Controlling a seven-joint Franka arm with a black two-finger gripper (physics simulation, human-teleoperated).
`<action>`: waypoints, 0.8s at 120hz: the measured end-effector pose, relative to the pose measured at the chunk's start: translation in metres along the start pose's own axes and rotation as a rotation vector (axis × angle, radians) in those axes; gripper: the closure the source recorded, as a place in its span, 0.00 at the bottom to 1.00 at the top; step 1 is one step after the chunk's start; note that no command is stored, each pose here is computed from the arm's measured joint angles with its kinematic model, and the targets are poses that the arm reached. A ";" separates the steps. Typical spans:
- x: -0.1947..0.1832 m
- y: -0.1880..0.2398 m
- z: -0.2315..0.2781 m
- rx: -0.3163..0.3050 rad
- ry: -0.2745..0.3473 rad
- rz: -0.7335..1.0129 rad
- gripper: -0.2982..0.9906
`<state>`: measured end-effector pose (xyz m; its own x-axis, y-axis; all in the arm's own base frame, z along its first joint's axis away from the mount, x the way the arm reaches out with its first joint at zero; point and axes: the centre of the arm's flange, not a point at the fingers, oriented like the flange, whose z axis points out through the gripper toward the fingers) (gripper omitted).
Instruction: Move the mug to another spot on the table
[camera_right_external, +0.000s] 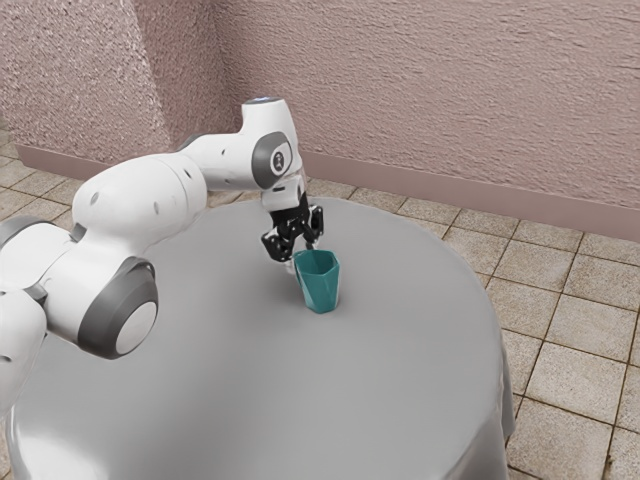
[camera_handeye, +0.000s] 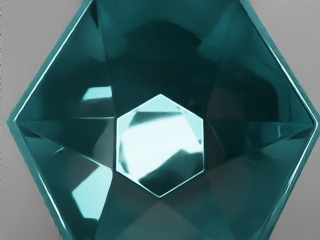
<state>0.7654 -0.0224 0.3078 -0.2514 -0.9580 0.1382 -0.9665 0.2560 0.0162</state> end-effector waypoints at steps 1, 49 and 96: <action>0.000 0.000 0.000 0.000 0.000 -0.001 0.49; -0.009 0.001 -0.004 0.023 0.012 -0.044 0.67; -0.006 -0.002 -0.015 0.044 0.019 -0.052 0.73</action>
<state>0.7692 -0.0156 0.3217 -0.2004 -0.9670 0.1572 -0.9796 0.1999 -0.0196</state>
